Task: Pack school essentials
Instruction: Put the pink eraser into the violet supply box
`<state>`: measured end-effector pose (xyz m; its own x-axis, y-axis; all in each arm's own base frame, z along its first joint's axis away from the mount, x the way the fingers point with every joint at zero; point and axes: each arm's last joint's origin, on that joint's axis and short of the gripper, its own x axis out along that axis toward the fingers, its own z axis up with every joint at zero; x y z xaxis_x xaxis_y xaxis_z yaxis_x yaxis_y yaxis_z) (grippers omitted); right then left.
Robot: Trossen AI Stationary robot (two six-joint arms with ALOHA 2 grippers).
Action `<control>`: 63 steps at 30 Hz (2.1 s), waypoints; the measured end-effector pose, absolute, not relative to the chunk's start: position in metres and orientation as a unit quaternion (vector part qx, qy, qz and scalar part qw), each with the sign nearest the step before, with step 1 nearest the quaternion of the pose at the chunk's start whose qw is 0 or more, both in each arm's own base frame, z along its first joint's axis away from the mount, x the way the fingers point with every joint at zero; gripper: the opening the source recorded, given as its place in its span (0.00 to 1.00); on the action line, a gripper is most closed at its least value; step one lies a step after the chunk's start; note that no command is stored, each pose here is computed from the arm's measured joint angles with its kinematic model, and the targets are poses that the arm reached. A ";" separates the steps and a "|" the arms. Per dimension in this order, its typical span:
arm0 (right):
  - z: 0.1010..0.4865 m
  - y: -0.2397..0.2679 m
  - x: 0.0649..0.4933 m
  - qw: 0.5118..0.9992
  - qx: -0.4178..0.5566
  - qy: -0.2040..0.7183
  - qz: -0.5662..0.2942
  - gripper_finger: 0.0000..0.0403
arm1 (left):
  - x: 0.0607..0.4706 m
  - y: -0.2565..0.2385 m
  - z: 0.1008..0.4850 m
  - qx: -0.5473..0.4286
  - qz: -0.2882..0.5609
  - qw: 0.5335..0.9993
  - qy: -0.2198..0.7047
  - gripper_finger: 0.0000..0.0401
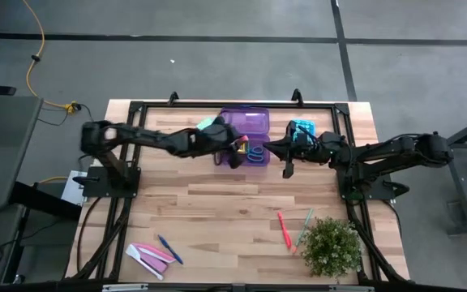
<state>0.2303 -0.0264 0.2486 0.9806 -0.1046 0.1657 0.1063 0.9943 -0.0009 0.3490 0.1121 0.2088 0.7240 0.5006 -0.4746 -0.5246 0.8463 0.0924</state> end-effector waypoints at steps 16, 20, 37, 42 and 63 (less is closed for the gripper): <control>0.247 -0.026 0.231 0.996 -0.004 -0.077 -0.053 0.00 | 0.423 0.145 0.181 -0.004 0.262 0.889 0.374 0.20; 0.247 -0.026 0.231 0.996 0.006 -0.077 -0.052 0.00 | 0.432 0.146 0.165 0.004 0.276 0.877 0.393 0.20; 0.246 -0.026 0.231 0.996 0.008 -0.072 -0.052 0.00 | 0.438 0.143 0.137 -0.043 0.366 0.848 0.380 0.20; 0.246 -0.026 0.231 0.996 0.009 -0.070 -0.052 0.00 | 0.437 0.141 0.136 -0.065 0.378 0.842 0.379 0.20; 0.246 -0.026 0.231 0.996 0.009 -0.070 -0.052 0.00 | 0.441 0.142 0.139 -0.071 0.389 0.849 0.349 0.28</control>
<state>0.2308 -0.0264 0.2459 0.9849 -0.1055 0.1375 0.1030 0.9944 0.0251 0.4411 0.1416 0.1395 0.4530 0.6117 -0.6485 -0.7106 0.6871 0.1517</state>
